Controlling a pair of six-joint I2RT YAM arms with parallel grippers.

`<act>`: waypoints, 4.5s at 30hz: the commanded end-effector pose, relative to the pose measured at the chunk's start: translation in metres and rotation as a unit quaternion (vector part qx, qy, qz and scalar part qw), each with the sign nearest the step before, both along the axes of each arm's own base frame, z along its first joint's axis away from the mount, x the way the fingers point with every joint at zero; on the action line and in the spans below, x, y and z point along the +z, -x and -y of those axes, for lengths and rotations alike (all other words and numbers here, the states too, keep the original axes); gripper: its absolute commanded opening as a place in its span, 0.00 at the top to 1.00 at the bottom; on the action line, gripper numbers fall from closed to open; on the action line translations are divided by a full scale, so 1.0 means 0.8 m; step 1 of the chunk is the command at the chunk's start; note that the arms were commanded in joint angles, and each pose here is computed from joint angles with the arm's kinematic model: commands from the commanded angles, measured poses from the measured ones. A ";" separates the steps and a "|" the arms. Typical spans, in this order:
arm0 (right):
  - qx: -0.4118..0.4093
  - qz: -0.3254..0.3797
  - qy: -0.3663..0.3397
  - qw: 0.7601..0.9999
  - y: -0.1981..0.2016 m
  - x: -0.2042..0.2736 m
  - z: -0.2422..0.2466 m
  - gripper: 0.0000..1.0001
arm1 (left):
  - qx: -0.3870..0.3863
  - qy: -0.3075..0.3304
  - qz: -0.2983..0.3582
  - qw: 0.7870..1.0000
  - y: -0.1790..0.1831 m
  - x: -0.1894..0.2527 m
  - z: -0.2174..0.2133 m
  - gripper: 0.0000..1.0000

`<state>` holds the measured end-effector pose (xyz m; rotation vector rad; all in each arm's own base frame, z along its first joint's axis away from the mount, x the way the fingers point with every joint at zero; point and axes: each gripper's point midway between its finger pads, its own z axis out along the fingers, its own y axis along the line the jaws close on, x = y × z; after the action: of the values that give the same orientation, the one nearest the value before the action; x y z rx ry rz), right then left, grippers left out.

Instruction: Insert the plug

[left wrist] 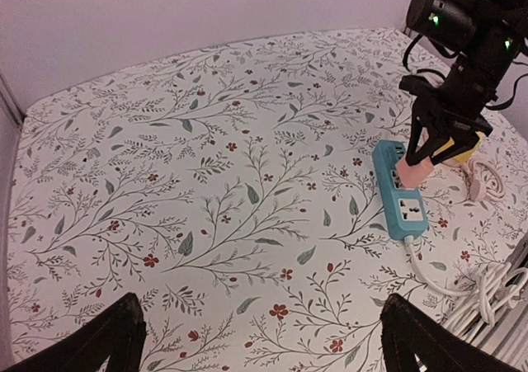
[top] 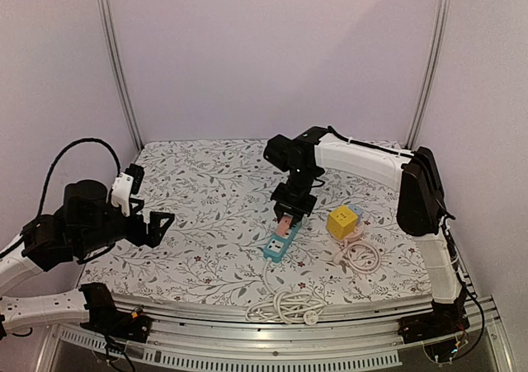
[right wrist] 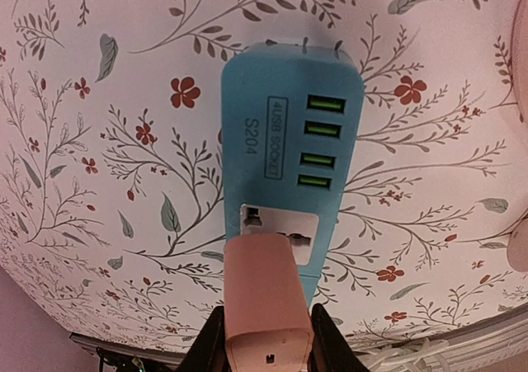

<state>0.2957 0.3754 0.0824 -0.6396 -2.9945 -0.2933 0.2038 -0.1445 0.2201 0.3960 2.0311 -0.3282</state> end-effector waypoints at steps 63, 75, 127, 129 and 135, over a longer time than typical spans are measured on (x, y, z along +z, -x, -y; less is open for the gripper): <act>0.012 0.048 -0.047 0.998 -0.010 0.056 -0.004 1.00 | 0.009 -0.001 0.004 1.000 -0.002 -0.007 -0.006 0.01; -0.021 0.023 -0.056 0.998 -0.023 0.011 0.012 1.00 | 0.000 0.006 0.015 1.000 0.001 -0.002 -0.005 0.00; 0.015 -0.028 0.025 0.999 0.031 -0.020 0.007 1.00 | 0.000 0.006 0.024 1.000 0.001 0.001 -0.007 0.01; 0.016 -0.028 0.035 0.999 0.033 -0.017 0.012 1.00 | -0.001 0.006 0.023 1.000 0.001 0.000 -0.006 0.00; 0.021 -0.038 0.077 0.996 0.038 -0.023 0.020 1.00 | -0.003 0.007 0.024 1.000 0.002 0.001 -0.005 0.01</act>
<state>0.2790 0.3747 0.0819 -0.5980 -2.9893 -0.2570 0.2016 -0.1420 0.2236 0.3946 1.9841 -0.3460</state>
